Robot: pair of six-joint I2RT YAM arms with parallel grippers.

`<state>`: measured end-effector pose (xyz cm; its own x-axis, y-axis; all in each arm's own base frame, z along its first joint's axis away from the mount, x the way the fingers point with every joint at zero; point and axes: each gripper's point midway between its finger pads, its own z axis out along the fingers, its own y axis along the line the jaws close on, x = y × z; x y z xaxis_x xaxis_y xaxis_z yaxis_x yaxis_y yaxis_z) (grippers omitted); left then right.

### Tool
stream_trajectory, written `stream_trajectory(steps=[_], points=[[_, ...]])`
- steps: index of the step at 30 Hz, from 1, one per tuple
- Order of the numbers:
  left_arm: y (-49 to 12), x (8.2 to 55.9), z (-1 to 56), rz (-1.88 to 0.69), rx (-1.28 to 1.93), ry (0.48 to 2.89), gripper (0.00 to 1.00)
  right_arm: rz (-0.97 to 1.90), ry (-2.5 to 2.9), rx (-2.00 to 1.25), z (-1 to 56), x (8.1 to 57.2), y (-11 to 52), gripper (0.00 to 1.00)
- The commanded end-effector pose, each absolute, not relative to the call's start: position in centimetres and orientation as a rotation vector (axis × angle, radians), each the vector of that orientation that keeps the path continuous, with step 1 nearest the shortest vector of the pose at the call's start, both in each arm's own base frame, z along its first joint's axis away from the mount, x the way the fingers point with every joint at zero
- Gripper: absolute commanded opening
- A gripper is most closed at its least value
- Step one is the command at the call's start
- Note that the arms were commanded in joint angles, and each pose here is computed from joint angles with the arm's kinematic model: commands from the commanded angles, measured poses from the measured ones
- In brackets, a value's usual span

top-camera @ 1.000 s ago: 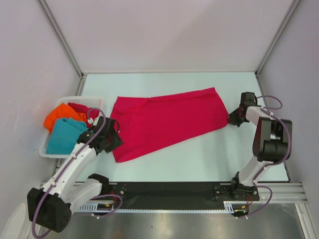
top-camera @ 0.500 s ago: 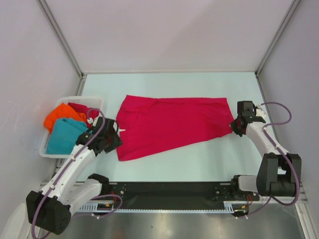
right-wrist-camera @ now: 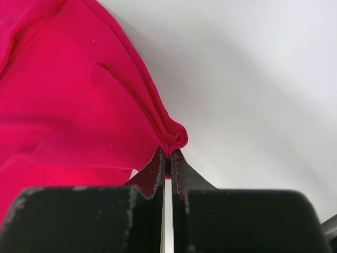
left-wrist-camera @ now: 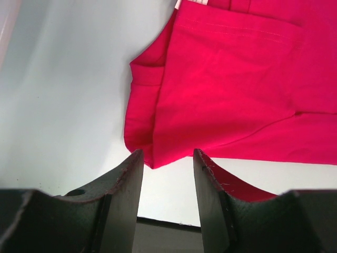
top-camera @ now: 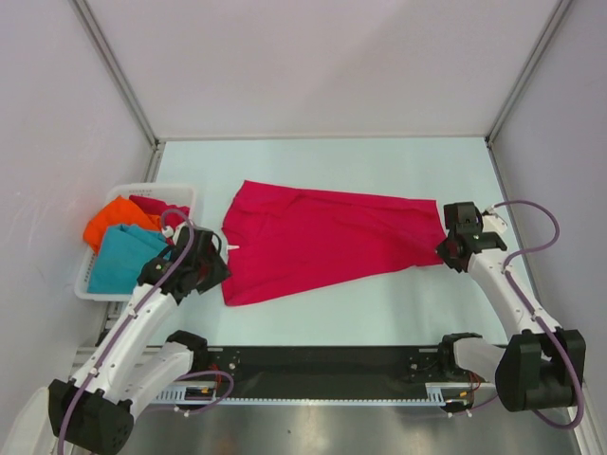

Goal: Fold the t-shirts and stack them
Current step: Fold the flattened tshirt in 1/3 of the way

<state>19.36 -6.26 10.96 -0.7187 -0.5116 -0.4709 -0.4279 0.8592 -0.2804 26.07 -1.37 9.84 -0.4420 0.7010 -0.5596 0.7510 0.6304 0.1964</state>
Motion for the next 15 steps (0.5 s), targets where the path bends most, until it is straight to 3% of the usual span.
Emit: stream_trajectory(steps=[1, 10, 15], points=[[-6.6, 19.4, 11.7, -0.239, -0.644, 2.479, 0.48, -0.175, 2.212, 1.163, 10.0, 25.6, -2.4, 0.0], [-8.4, 20.1, 10.4, -0.326, -0.597, 2.526, 0.47, -0.141, 2.229, 1.134, 10.5, 26.7, -1.8, 0.0], [-9.2, 19.8, 5.7, -0.319, -0.645, 2.635, 0.47, -0.148, 2.221, 1.12, 11.3, 27.3, -2.3, 0.0]])
